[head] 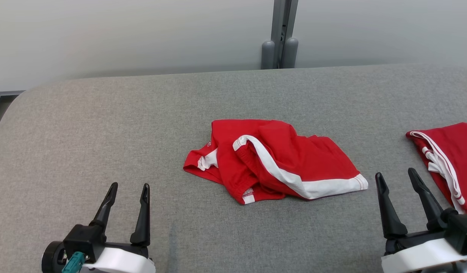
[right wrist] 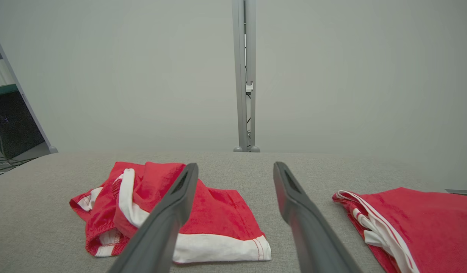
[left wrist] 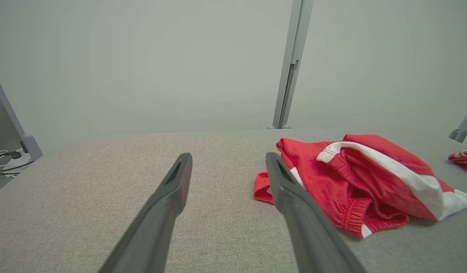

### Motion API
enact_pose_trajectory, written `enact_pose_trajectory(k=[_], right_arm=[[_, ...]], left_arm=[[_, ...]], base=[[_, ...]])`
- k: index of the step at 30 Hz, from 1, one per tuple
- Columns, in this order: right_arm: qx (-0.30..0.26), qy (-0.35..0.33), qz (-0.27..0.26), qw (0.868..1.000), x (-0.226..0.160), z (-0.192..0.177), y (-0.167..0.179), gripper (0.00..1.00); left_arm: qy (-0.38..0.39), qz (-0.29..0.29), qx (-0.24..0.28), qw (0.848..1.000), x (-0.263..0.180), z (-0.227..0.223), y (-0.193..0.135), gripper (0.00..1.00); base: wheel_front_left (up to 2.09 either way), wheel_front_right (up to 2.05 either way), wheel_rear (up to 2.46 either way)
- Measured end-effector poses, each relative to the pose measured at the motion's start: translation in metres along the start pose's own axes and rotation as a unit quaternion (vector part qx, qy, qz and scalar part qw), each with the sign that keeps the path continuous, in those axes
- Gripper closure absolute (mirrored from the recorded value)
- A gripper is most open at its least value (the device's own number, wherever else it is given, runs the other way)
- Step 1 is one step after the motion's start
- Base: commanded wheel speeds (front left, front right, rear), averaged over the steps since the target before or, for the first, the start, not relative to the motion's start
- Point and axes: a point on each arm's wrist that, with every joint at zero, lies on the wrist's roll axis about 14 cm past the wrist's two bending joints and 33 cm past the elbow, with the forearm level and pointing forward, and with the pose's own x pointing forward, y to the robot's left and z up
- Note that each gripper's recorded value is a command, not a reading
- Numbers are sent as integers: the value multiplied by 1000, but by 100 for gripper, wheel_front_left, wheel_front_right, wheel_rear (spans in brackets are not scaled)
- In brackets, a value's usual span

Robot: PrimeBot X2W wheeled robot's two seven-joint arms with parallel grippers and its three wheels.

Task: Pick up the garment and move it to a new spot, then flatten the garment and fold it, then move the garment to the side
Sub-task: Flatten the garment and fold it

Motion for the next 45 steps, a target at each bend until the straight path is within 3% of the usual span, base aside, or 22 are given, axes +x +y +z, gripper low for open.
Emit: enact_pose_trajectory(k=[12, 21, 25, 30, 35, 45], right_arm=[[2, 6, 0, 1000, 6, -4, 0, 0], [5, 12, 2, 1000, 28, -14, -2, 0], [6, 22, 1, 1000, 35, -24, -3, 0], [6, 33, -6, 999, 37, -34, -8, 0], [2, 43, -21, 999, 35, -43, -18, 0], [5, 51, -23, 998, 38, -51, -20, 0]], left_arm=[[-9, -20, -3, 1000, 15, 7, -10, 0], [-42, -112, -31, 992, 76, 38, -65, 0], [-5, -167, -35, 985, 104, 30, -98, 0], [107, -212, -35, 971, 116, -24, -126, 0], [176, -232, -31, 956, 118, -64, -135, 0], [221, -259, -24, 940, 113, -87, -145, 0]], base=[[0, 0, 0], [0, 0, 0], [0, 0, 0], [0, 0, 0], [0, 0, 0], [0, 0, 0]])
